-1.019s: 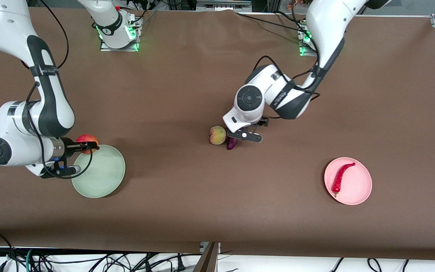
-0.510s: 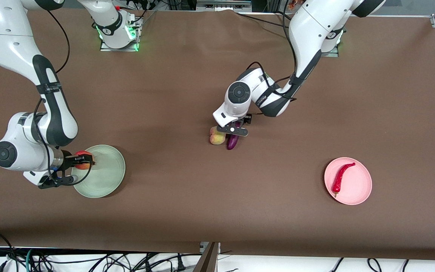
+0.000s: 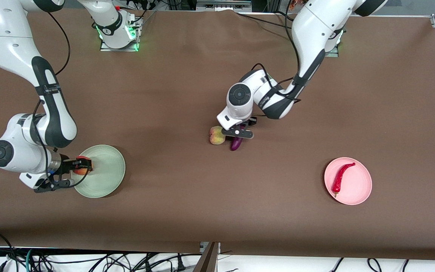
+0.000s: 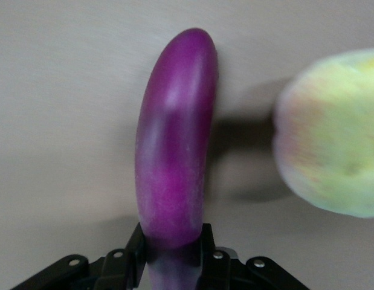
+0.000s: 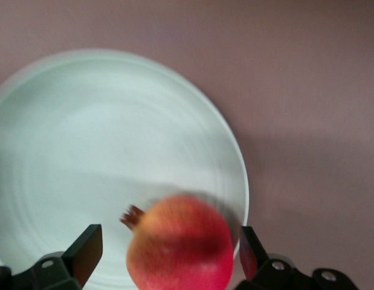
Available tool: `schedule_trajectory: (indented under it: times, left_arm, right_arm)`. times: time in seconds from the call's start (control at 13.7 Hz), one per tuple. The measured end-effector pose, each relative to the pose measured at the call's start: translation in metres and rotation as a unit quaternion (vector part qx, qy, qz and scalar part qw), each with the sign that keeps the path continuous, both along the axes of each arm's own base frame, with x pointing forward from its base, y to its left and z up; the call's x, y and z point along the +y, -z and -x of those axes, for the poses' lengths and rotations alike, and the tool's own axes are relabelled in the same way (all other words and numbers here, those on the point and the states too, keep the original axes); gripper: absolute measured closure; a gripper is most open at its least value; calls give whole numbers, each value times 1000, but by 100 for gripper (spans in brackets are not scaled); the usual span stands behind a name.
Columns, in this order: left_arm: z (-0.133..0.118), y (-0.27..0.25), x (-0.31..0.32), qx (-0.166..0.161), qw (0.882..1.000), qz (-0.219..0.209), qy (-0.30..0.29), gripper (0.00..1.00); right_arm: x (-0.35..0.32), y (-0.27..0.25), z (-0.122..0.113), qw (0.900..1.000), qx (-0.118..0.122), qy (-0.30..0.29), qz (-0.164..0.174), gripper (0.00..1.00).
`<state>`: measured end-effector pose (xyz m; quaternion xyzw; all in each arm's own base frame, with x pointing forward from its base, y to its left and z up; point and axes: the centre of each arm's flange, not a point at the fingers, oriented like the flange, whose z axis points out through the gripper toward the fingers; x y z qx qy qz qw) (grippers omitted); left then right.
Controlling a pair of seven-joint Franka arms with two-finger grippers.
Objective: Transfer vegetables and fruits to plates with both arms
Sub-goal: 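Place the pomegranate on the green plate while the left gripper grasps the eggplant, then move the eggplant to the pink plate while the right gripper takes the apple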
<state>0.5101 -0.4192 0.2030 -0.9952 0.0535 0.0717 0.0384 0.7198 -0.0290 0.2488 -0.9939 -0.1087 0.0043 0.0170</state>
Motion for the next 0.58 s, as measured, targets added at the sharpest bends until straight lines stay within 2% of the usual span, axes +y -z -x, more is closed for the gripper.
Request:
schedule_trajectory:
  times: [0.15,0.22,0.36,0.58]
  left_arm:
    - [-24,-32,31,6,1000,-24,-15,65]
    - [-38,-50,51,12,999,-37,-23,65]
    - [-72,-83,105,13,997,-66,-38,65]
    - [-117,-102,191,-7,995,-92,-25,65]
  right_arm:
    - [29,-34,-12,1000,-24,-14,-15,0]
    - [49,-50,-13,999,-24,-14,-23,0]
    - [91,-74,-11,999,-20,16,-34,0]
    - [173,-76,1,995,-6,94,-41,0]
